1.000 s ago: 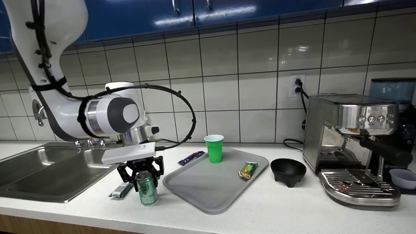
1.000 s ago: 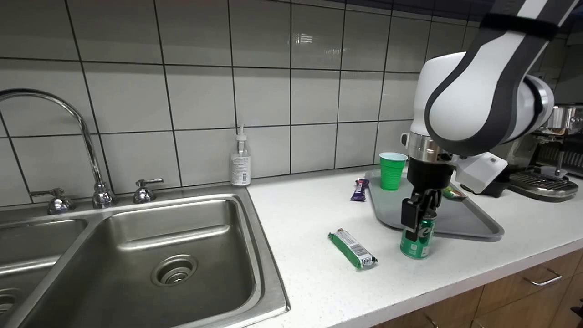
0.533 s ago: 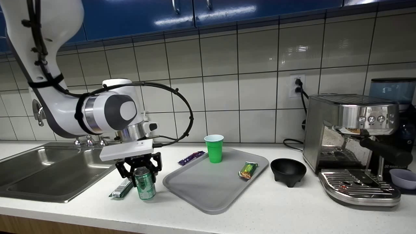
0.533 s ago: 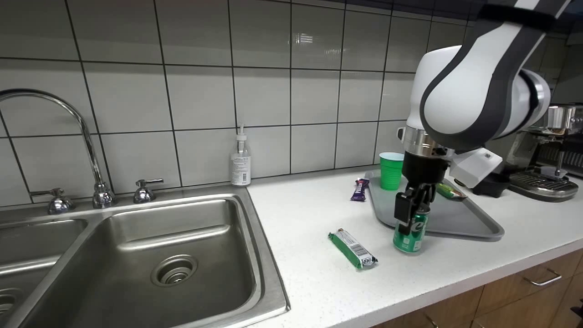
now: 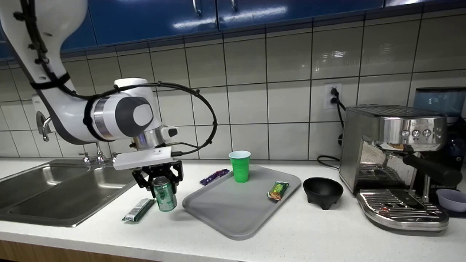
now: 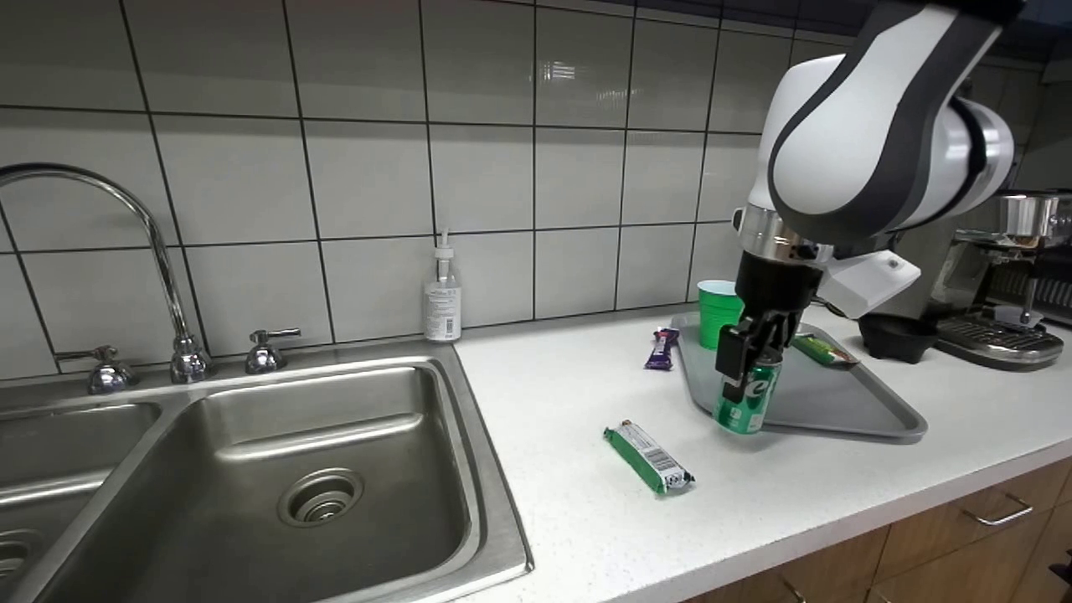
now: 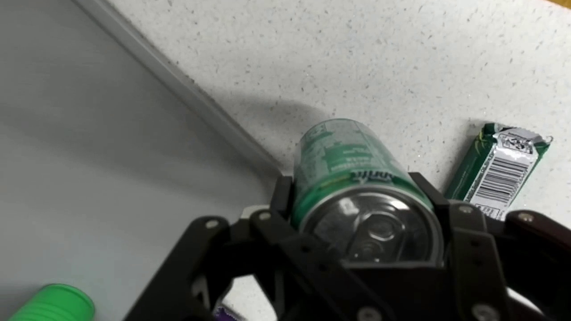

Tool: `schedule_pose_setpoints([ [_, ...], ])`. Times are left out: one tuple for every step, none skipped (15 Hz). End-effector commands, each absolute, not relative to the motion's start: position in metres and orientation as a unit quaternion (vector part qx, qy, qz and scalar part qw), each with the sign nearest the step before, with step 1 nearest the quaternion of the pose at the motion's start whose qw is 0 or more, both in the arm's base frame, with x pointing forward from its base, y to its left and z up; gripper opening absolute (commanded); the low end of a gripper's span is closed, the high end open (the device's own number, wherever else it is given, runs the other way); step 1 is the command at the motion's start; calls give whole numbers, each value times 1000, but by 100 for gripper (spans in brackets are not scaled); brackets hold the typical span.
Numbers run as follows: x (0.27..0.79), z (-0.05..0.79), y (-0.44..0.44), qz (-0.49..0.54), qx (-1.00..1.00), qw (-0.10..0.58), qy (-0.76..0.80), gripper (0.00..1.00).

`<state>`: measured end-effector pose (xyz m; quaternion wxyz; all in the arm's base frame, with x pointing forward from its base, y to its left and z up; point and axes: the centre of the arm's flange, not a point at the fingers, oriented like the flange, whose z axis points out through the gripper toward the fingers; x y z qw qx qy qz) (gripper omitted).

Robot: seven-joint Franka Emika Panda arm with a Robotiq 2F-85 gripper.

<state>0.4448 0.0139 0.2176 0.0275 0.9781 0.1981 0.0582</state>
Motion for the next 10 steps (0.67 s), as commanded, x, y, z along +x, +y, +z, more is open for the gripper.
schedule_pose_setpoints([
  [455,242,-1,74,979,28,189,40],
  [458,245,-5,78,980,30,183,40],
  [461,247,-10,78,980,30,178,40],
  [464,249,-16,80,981,34,172,40],
  [468,250,-23,81,982,37,166,40],
  [470,252,-29,82,983,39,160,40],
  [473,254,-38,82,984,42,152,40],
  [475,256,-45,83,985,44,146,40],
  [477,258,-52,83,986,47,140,40],
  [479,260,-59,83,986,50,134,40],
])
